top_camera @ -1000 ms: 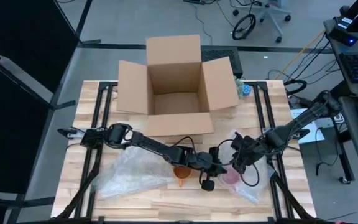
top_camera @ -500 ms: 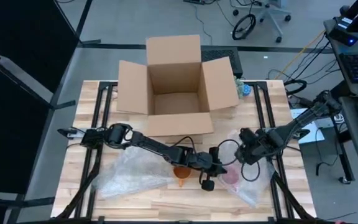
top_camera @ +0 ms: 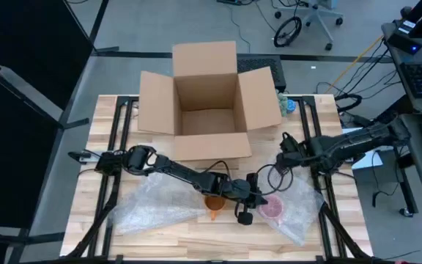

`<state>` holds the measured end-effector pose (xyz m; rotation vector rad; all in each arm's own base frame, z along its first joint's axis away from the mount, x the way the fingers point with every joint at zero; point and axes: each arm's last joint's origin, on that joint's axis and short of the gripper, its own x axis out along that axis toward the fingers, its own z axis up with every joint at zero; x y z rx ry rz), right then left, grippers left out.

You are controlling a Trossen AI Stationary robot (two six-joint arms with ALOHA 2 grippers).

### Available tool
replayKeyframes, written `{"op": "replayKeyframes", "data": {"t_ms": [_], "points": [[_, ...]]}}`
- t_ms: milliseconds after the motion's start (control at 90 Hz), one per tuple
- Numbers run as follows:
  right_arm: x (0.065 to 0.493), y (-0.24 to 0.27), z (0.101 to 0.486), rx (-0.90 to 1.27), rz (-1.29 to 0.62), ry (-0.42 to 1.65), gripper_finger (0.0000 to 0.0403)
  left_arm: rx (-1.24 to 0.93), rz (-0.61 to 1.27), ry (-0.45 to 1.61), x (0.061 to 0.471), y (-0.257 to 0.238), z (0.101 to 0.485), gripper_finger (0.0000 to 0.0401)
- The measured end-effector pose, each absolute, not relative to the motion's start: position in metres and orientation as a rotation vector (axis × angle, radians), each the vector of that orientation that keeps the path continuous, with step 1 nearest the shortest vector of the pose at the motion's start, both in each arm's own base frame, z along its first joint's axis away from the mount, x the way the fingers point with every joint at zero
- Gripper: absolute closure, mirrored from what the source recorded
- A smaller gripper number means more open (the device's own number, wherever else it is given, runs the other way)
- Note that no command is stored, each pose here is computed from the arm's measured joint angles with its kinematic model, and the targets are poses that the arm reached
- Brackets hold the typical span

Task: Wrap mug
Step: Wrap the pink mug with the transparent bubble wrap

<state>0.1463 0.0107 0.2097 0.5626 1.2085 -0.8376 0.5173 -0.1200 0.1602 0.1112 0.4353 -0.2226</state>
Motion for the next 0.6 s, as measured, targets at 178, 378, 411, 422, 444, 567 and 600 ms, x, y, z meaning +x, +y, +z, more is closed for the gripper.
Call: {"op": "replayKeyframes", "data": {"t_ms": [178,378,411,422,444,567,600], "points": [[0.147,0.012,0.209,0.583,-0.746,1.271,0.0202,0.111,-0.223,0.435,0.517,-0.12,0.16,0.0401],[0.145,0.018,0.192,0.605,-0.7,1.278,0.02,0.111,-0.223,0.435,0.517,-0.12,0.16,0.0401],[0.146,0.019,0.19,0.605,-0.692,1.274,0.0199,0.111,-0.223,0.435,0.517,-0.12,0.16,0.0401],[0.146,0.02,0.19,0.606,-0.688,1.271,0.0199,0.111,-0.223,0.435,0.517,-0.12,0.16,0.0401],[0.146,0.02,0.19,0.608,-0.679,1.261,0.0199,0.111,-0.223,0.435,0.517,-0.12,0.16,0.0401],[0.154,0.027,0.196,0.652,-0.542,1.166,0.0199,0.111,-0.223,0.435,0.517,-0.12,0.16,0.0401],[0.157,0.029,0.198,0.671,-0.489,1.148,0.0199,0.112,-0.223,0.436,0.517,-0.12,0.16,0.0401]]}}
